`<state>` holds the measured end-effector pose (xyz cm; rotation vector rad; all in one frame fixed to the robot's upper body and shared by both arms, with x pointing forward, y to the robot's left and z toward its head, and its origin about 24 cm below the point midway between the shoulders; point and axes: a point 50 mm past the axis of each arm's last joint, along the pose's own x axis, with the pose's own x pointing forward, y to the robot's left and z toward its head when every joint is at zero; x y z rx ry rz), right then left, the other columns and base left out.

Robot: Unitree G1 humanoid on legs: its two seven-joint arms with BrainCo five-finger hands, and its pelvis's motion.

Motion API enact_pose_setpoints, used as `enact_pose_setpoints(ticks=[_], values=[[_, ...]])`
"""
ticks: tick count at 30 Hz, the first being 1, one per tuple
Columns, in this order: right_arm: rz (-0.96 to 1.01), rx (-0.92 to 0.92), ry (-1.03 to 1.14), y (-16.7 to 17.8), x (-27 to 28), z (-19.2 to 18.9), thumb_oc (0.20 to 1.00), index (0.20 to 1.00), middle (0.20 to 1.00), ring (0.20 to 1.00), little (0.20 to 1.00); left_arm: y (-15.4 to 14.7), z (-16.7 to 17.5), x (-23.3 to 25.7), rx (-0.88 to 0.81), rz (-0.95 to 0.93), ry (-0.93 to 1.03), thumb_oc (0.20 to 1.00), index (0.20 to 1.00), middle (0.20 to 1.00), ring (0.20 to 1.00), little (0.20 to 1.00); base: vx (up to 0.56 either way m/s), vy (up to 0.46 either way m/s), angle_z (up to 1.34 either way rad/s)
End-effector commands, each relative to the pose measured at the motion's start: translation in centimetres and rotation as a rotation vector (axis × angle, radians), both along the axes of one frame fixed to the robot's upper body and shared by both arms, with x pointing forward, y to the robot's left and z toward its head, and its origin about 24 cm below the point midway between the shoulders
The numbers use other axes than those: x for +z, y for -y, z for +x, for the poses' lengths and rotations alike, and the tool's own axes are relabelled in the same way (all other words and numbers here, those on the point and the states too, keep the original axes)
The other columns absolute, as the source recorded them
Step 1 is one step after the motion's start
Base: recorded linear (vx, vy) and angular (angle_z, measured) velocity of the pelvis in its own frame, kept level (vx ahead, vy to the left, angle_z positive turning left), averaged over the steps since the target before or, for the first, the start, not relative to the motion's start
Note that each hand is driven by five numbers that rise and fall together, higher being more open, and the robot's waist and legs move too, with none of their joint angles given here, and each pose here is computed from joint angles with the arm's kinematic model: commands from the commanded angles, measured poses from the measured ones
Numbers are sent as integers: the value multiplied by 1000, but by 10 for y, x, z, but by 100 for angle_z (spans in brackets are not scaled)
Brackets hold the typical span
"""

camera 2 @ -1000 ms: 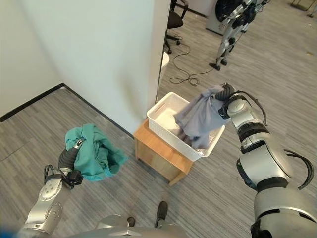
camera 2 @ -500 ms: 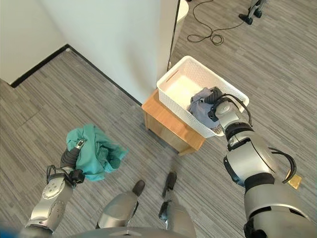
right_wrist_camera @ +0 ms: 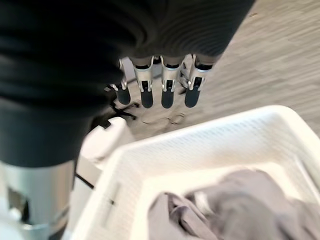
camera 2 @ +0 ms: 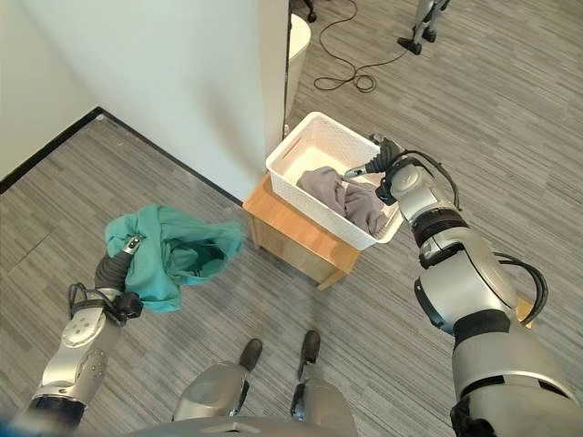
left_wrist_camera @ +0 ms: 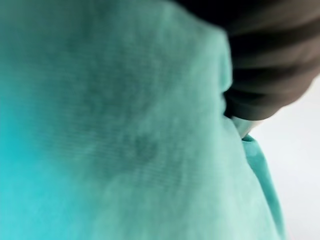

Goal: Pick up bed clothes into laundry basket.

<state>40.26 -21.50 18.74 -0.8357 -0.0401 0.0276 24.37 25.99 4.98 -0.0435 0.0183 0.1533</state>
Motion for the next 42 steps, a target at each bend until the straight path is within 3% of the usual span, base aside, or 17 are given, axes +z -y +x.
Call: enact_pose_setpoints(ticks=[1,5,6,8,12,21,29,35,42], values=[[132,156,90,-19,6,-14,1000,1000,1000,1000,1000,12,22,57,-67,73,255,200,200,200,200,200,74,-1,-34],[300,293,128,-26,-13,-52,1000,1000,1000,1000,1000,20,42,113,-135,225,432,200,200,200,200,200,82,1,-7],[395,338,162,-23,-19,-76,1000,1000,1000,1000,1000,26,53,145,-169,283,526,200,200,200,200,200,88,-12,-13],[436,356,176,-24,-21,-86,1000,1000,1000,1000,1000,27,58,155,-173,299,550,200,200,200,200,200,43,-4,-8],[536,347,168,-21,-38,-107,1000,1000,1000,1000,1000,29,71,178,-184,383,579,200,200,200,200,200,55,0,-12],[709,375,137,-31,-61,-137,1000,1000,1000,1000,1000,28,99,195,-180,364,525,200,200,200,200,200,30,5,-13],[1023,488,22,-59,-83,-159,1000,1000,1000,1000,1000,34,134,228,-147,410,475,200,200,200,200,200,-4,-5,-10],[960,490,-26,-60,-91,-163,1000,1000,1000,1000,1000,38,140,264,-135,482,521,200,200,200,200,200,-28,-3,-8],[936,474,72,-51,-76,-161,1000,1000,1000,1000,1000,39,142,269,-121,510,523,200,200,200,200,200,-14,2,-11]])
